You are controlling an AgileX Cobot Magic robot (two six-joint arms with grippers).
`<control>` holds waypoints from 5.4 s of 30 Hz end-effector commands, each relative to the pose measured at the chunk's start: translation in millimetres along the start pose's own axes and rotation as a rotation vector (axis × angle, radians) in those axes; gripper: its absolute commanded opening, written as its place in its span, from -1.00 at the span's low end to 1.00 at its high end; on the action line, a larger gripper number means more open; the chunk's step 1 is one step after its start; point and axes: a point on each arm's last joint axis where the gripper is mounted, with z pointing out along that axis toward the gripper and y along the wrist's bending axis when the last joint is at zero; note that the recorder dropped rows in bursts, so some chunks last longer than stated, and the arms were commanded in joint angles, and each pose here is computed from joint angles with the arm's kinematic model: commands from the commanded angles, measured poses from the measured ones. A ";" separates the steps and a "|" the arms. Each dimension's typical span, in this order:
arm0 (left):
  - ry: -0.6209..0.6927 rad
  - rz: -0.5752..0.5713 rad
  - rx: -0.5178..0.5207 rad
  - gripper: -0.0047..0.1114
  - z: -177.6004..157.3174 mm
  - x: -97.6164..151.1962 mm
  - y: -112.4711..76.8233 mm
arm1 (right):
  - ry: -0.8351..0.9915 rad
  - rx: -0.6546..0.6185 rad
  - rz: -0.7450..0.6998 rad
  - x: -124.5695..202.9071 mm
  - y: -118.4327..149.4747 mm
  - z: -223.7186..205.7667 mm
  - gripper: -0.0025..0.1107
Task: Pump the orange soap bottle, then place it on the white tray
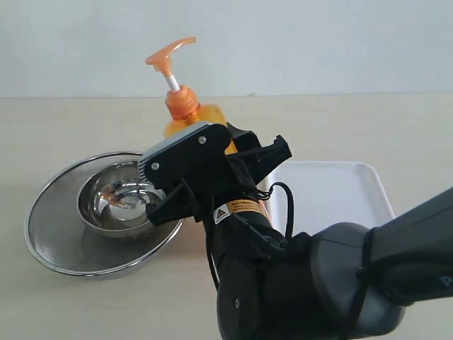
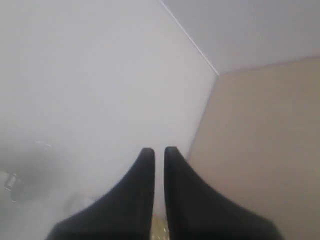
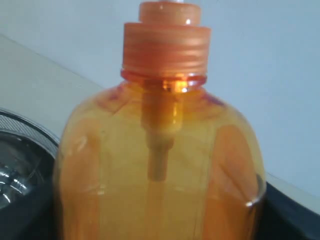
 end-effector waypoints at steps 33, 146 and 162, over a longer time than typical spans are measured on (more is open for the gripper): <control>-0.498 0.341 1.643 -0.84 -123.8 -106.8 -168.8 | -0.086 -0.035 -0.063 -12.8 1.8 0.1 -0.96; -0.319 0.259 1.546 -0.84 -148.8 -90.6 -102.6 | -0.066 -0.009 -0.185 -10.9 -0.2 0.3 -0.96; -0.134 0.331 1.545 -0.84 -109.6 -83.2 -147.0 | -0.060 -0.016 -0.207 -10.3 0.5 0.3 -0.96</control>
